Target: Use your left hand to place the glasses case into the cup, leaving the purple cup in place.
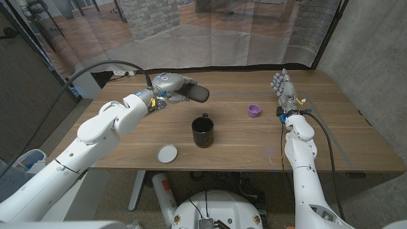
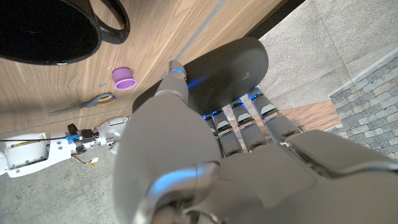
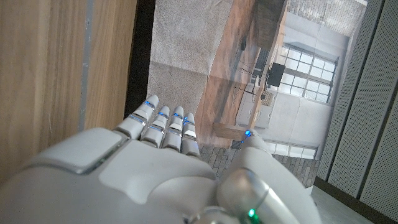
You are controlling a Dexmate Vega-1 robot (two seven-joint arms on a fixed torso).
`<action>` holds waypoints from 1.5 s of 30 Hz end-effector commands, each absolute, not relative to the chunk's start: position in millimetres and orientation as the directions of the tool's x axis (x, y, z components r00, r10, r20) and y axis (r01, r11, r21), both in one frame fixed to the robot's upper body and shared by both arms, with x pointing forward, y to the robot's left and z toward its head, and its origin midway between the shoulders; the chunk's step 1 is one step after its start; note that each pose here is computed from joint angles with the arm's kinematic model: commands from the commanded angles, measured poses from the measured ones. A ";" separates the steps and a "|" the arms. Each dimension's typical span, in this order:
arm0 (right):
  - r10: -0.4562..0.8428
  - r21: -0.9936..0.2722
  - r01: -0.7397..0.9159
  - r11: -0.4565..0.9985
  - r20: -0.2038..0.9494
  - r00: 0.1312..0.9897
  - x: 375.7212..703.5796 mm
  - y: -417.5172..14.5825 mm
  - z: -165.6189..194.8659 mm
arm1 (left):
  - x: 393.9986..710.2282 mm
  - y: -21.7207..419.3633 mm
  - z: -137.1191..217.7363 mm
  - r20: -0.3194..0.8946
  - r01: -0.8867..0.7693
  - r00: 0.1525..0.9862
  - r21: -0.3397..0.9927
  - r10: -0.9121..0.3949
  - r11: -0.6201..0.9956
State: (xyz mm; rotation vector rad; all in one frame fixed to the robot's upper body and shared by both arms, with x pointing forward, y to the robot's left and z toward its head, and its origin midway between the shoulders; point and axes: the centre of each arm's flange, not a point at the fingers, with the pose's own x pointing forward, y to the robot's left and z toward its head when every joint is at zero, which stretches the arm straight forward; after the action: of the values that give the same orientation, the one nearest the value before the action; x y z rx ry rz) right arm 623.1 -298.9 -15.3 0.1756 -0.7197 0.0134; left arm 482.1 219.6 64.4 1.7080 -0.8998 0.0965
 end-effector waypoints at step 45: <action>-0.062 0.179 -0.082 0.980 0.678 0.732 624.1 -298.9 -8.4 | 432.1 218.5 48.7 0.435 -0.613 0.718 0.765 -0.543 -0.197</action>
State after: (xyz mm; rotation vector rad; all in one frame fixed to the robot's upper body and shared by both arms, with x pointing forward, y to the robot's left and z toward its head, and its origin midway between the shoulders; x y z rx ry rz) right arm 624.6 -300.6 -8.2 0.1943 -0.7458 0.0085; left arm 444.6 219.3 49.4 1.8228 -0.8938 0.0807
